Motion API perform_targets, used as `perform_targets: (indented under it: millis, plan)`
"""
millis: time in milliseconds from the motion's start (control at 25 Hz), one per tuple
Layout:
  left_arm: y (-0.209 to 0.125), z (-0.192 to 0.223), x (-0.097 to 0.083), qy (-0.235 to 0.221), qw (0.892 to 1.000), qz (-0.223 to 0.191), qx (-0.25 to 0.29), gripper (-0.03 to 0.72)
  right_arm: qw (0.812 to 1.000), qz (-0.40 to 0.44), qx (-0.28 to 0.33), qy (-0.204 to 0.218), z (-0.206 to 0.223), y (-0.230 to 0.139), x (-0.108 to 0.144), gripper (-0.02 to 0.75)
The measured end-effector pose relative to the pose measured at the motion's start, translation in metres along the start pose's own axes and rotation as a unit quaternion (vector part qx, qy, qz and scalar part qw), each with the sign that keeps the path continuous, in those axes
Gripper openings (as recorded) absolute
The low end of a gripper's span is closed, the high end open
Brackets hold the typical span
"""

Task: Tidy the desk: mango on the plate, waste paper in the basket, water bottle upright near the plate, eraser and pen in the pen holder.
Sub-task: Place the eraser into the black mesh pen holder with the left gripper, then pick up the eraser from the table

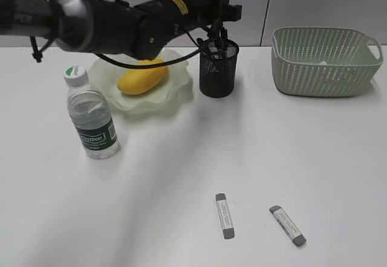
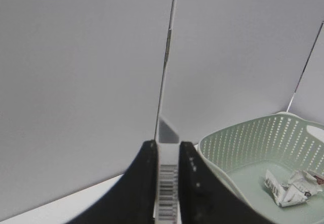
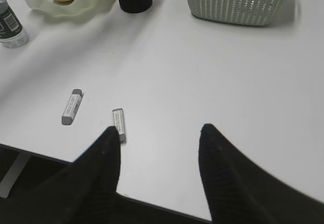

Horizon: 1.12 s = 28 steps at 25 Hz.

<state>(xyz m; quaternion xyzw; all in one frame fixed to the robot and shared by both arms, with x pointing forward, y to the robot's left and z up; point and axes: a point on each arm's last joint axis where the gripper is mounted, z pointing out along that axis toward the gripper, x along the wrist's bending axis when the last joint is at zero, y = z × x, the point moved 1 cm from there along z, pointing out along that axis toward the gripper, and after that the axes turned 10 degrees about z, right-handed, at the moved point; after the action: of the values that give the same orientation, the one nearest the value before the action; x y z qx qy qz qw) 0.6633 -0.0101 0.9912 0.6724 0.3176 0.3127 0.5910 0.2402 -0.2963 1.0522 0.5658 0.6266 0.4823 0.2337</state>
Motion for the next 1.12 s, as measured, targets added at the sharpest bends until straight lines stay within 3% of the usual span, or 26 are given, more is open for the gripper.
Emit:
perform_targets:
  millis: [280, 480, 600, 720, 840, 920, 1120]
  plan:
    - [-0.037, 0.011, -0.003, -0.003, 1.0, 0.002, 0.002, 0.106, 1.0, 0.0, 0.0, 0.0, 0.0, 0.0, 0.0, 0.403]
    - [-0.035, 0.011, -0.002, -0.002, 1.0, -0.001, -0.003, 0.412, 1.0, 0.0, 0.0, 0.0, 0.0, 0.0, 0.0, 0.403]
    - [-0.024, 0.007, 0.0, 0.0, 1.0, -0.002, 0.018, 0.489, 1.0, 0.0, 0.0, 0.0, 0.0, 0.0, 0.0, 0.403]
    - [0.008, -0.013, 0.002, 0.001, 0.996, -0.002, 0.093, 0.466, 1.0, 0.0, 0.0, 0.0, 0.0, 0.0, 0.0, 0.403]
    - [0.05, -0.05, 0.006, 0.001, 0.986, 0.007, 0.169, 0.382, 1.0, 0.0, 0.0, 0.0, 0.0, 0.0, 0.0, 0.403]
    - [0.064, -0.082, 0.008, 0.001, 0.976, 0.027, 0.217, 0.336, 1.0, 0.0, 0.0, 0.0, 0.0, 0.0, 0.0, 0.403]
    - [0.078, -0.202, 0.009, 0.004, 0.954, 0.039, 0.298, 0.313, 1.0, 0.0, 0.0, 0.0, 0.0, 0.0, 0.0, 0.403]
